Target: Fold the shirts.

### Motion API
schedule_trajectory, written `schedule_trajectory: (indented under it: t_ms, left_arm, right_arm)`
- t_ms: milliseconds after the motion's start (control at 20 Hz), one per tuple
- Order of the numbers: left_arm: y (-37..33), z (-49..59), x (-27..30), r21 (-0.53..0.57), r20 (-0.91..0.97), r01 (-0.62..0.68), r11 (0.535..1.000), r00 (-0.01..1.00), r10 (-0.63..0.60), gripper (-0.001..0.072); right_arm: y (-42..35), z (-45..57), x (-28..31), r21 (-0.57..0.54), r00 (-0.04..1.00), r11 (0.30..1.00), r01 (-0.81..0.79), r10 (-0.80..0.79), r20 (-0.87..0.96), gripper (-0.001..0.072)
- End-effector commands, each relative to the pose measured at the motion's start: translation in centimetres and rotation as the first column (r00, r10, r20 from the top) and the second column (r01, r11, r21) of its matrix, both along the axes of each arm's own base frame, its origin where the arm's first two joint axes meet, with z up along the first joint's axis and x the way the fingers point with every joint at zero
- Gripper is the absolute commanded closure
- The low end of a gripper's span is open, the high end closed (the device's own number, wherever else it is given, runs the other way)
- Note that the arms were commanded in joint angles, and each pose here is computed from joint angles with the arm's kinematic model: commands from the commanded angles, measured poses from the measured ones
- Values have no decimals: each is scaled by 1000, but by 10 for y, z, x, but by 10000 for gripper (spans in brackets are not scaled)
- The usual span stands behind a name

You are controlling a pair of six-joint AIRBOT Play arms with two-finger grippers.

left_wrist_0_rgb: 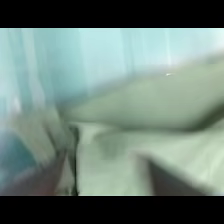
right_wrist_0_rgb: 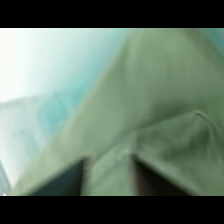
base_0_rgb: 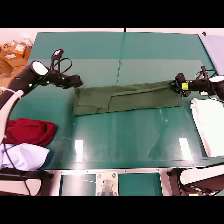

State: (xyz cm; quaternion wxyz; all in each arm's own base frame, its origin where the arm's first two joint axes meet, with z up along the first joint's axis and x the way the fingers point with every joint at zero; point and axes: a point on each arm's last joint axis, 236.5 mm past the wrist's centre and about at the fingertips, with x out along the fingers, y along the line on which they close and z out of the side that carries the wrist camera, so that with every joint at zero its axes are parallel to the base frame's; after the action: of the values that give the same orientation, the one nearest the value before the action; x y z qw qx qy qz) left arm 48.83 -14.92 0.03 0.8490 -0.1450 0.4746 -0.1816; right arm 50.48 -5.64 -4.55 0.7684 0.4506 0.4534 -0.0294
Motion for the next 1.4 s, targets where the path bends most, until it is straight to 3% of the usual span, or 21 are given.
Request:
schedule_trajectory:
  t_ms: [0,150,300,650,950,1000,1050,1100,1150,1200,1250,1350]
  left_arm:
    - [11,8,42,-13,111,-80,997,991,81,-7]
    - [24,34,29,-25,63,-41,999,997,42,-7]
    - [23,41,14,-38,10,1,999,1000,-1,-7]
    - [13,39,1,-72,-43,30,997,999,-33,-7]
    - [11,38,-2,-78,-56,38,996,998,-42,-6]
    - [10,38,-4,-83,-62,41,996,997,-46,-6]
    - [9,38,-5,-90,-66,44,995,997,-50,-5]
    - [6,40,-6,-105,-69,44,994,996,-51,50]
    - [3,42,-7,-118,-68,52,992,996,-61,318]
    - [0,43,-7,-124,-59,67,990,995,-75,530]
    - [-2,44,-6,-123,-53,67,990,996,-74,656]
    - [-16,44,-4,-129,-39,72,989,996,-78,680]
  right_arm:
    - [-26,10,35,-33,996,998,-50,52,74,266]
    - [-61,37,4,-74,977,976,-203,207,59,295]
    - [-101,17,-29,-84,978,975,-207,205,-34,296]
    - [-69,-51,-46,137,939,934,-330,340,-56,284]
    - [-37,-67,-38,213,898,884,-416,436,-58,295]
    - [-37,-63,-34,201,897,884,-423,440,-50,412]
    - [-37,-59,-31,188,894,882,-432,446,-42,651]
    - [-38,-53,-28,181,891,879,-440,453,-33,698]
    - [-40,-46,-25,170,890,879,-446,456,-24,698]
    - [-40,-38,-24,158,887,877,-453,461,-15,699]
    - [-39,-27,-23,146,881,872,-468,473,-5,699]
    - [-32,0,-27,125,863,855,-503,505,15,699]
